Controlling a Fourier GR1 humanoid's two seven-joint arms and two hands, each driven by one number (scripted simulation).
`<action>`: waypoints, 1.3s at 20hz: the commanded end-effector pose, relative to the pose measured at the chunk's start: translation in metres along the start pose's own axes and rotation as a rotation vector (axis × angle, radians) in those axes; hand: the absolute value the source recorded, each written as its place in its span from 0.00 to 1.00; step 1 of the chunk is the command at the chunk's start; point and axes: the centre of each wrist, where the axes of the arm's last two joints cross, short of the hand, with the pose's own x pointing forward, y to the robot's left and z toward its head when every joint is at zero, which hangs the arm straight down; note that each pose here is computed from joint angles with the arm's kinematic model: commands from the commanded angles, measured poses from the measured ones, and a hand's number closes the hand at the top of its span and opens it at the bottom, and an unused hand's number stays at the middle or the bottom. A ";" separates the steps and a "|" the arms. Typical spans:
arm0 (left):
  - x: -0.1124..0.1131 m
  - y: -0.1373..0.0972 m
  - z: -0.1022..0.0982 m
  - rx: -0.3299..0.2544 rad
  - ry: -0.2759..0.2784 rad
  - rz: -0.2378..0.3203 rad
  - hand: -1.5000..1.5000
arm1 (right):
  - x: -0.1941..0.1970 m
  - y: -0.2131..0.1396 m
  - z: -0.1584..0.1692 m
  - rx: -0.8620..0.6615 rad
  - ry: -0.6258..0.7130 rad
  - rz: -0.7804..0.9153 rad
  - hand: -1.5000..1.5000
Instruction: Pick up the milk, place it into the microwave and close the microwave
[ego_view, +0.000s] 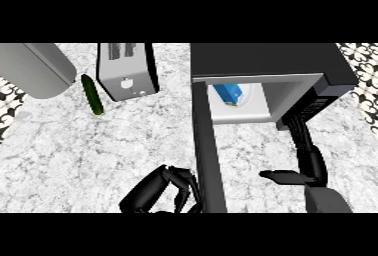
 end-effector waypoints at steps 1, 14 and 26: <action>-0.031 -0.021 0.001 -0.112 0.041 -0.018 1.00 | 0.021 -0.029 0.029 0.013 -0.024 0.009 0.00; -0.035 -0.106 -0.043 -0.231 0.051 -0.084 1.00 | 0.119 -0.057 0.075 -0.024 -0.093 0.002 0.00; -0.009 -0.106 -0.076 0.038 -0.019 -0.013 1.00 | 0.160 -0.083 0.061 0.103 -0.150 -0.125 0.00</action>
